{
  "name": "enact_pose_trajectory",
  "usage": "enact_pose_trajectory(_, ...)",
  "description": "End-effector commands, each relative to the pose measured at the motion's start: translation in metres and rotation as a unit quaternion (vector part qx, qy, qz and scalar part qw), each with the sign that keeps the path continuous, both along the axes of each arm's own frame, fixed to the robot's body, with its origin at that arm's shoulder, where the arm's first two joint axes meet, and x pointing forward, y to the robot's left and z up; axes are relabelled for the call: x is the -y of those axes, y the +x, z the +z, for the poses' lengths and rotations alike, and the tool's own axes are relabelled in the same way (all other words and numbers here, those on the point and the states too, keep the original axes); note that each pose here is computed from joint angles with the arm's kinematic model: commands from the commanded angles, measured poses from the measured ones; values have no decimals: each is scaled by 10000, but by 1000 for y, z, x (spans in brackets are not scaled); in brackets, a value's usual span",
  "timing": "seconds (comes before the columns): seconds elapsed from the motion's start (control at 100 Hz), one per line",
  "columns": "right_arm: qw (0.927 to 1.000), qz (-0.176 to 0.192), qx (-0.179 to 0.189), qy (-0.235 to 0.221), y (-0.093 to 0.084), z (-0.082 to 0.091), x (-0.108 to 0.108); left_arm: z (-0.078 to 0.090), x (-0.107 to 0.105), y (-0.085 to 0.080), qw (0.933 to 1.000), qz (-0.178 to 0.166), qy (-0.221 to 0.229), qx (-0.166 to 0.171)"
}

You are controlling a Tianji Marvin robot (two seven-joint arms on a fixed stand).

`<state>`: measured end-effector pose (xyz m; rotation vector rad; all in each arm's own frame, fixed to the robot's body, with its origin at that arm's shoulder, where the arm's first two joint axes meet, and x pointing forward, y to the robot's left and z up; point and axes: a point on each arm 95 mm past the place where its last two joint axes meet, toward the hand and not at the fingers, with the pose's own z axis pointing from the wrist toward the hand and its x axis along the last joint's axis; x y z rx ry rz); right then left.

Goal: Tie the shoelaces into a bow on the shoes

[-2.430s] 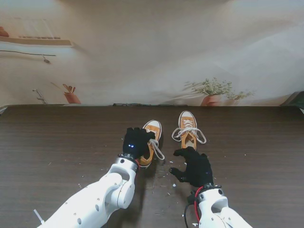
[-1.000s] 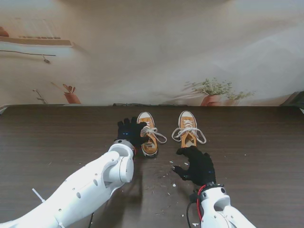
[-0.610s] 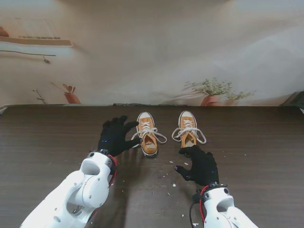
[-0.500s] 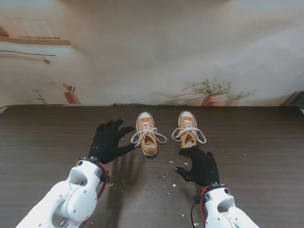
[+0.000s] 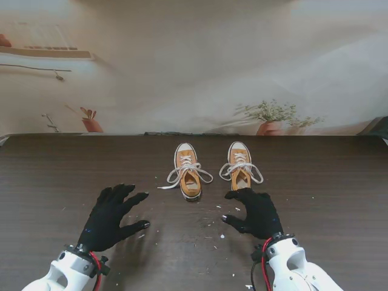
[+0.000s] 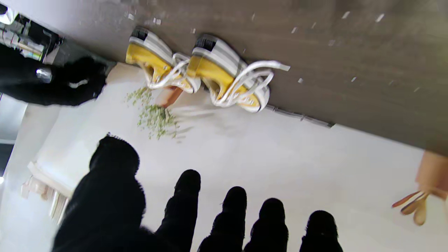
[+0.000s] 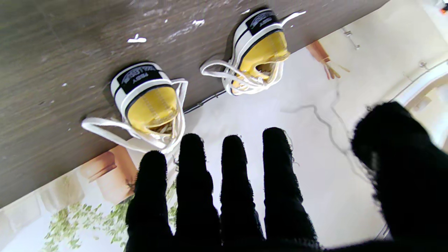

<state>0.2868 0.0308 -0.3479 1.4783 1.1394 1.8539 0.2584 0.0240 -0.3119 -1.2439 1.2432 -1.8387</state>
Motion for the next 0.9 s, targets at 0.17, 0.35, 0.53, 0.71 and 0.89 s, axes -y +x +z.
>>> enact_pose_trajectory(0.17,9984,388,-414,-33,-1,-7,12,-28,-4,-1,9967,-192,176,-771)
enact_pose_trajectory(0.35,9974,475,-531,-115,-2,-6,14,-39,6,6,9956,-101,61,-934)
enact_pose_trajectory(0.53,9973,481,-533,-139,-3,-6,13,-41,9,10,9963,-94,1,-858)
enact_pose_trajectory(0.71,9971,458,-587,-148,-4,-8,13,-39,8,9,9973,5,-90,-727)
enact_pose_trajectory(0.89,9971,436,-603,-153,-4,-8,11,-37,7,6,9976,3,-117,-686)
